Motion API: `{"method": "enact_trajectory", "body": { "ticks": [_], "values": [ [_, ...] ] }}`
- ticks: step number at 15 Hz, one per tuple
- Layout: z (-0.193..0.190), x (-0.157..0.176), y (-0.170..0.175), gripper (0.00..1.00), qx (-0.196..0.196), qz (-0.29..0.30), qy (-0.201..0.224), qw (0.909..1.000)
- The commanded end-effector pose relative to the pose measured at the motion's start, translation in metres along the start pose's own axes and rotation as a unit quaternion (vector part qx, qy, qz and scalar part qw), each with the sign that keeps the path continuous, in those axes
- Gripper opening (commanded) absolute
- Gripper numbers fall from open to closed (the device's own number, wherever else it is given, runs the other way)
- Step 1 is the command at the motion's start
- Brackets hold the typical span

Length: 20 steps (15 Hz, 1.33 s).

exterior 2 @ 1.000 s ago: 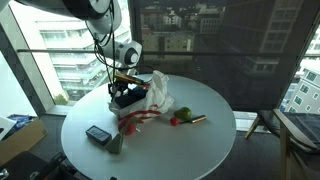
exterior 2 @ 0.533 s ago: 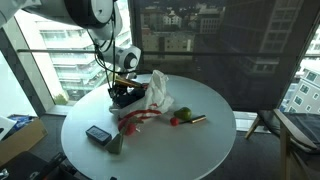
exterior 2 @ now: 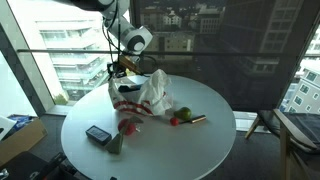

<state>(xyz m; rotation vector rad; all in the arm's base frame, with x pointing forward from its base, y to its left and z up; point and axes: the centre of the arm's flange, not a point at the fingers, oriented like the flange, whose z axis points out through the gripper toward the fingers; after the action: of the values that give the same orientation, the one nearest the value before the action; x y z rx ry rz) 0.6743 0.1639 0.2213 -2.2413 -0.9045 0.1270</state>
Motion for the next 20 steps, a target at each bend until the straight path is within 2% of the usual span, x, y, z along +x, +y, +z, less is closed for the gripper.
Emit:
{"method": "enact_trajectory", "body": {
  "ticks": [1,4,6,10,14,16,17,18,20],
  "values": [
    [-0.044,-0.014,-0.041,0.04,-0.013,-0.011,0.049,0.9986],
    [-0.057,-0.018,-0.053,0.04,-0.043,0.005,0.048,0.9979],
    [-0.060,-0.023,-0.053,0.04,-0.043,0.008,0.049,0.9978],
    [-0.060,-0.033,-0.075,0.04,-0.115,-0.016,0.064,0.9911],
    [-0.062,-0.041,-0.100,0.05,-0.165,-0.036,0.089,0.9815],
    [-0.059,-0.045,-0.101,0.08,-0.191,-0.023,0.081,0.9781],
    [-0.058,-0.048,-0.098,0.31,-0.200,-0.004,0.074,0.9771],
    [-0.058,-0.053,-0.096,0.35,-0.208,0.011,0.069,0.9756],
    [-0.058,-0.066,-0.093,0.48,-0.251,0.050,0.076,0.9637]
  ]
}}
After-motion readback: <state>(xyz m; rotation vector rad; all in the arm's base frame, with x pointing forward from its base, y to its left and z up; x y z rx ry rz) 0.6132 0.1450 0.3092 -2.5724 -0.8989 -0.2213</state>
